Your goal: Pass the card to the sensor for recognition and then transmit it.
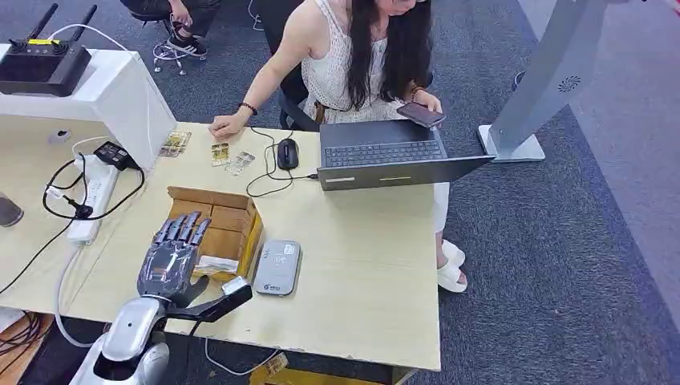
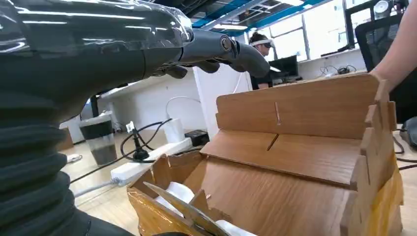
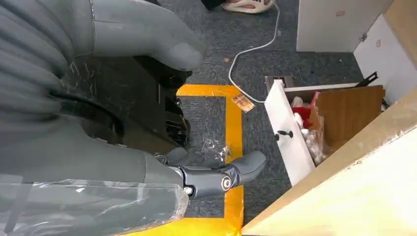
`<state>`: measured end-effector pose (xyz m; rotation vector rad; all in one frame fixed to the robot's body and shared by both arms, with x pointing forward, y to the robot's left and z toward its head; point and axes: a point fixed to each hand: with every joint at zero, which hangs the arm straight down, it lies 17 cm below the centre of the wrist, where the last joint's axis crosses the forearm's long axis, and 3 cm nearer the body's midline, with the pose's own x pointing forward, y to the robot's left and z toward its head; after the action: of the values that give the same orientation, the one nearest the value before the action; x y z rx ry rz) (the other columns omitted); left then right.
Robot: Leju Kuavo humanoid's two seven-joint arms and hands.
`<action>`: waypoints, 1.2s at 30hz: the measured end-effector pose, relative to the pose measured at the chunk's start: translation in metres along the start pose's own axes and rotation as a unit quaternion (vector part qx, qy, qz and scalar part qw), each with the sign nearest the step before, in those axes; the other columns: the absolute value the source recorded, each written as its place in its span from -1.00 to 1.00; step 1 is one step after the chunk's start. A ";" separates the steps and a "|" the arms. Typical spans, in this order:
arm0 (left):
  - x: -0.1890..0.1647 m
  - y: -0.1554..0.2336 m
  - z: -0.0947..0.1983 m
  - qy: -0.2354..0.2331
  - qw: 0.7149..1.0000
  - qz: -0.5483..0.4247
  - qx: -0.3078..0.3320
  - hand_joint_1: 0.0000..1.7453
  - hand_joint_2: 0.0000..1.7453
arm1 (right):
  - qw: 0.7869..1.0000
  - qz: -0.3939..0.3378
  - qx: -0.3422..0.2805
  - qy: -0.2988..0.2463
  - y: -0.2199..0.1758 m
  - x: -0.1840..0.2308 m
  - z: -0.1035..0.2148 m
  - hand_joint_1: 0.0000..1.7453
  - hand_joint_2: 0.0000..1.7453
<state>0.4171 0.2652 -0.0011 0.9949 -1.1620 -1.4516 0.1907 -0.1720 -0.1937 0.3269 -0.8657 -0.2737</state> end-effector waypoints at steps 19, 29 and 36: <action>-0.004 -0.006 -0.008 0.007 1.000 0.000 -0.011 -1.00 1.00 | 1.000 0.000 0.002 0.004 0.003 -0.002 0.000 -1.00 1.00; 0.001 -0.007 -0.009 -0.003 1.000 0.008 -0.010 1.00 1.00 | 1.000 0.001 0.005 0.003 0.004 -0.001 -0.001 -1.00 1.00; 0.002 -0.008 -0.008 -0.008 1.000 0.013 -0.012 1.00 1.00 | 1.000 0.001 0.006 0.003 0.005 -0.001 -0.001 -1.00 1.00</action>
<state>0.4229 0.2618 -0.0111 0.9497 -1.1624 -1.4510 0.1911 -0.1665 -0.1933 0.3383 -0.8616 -0.2643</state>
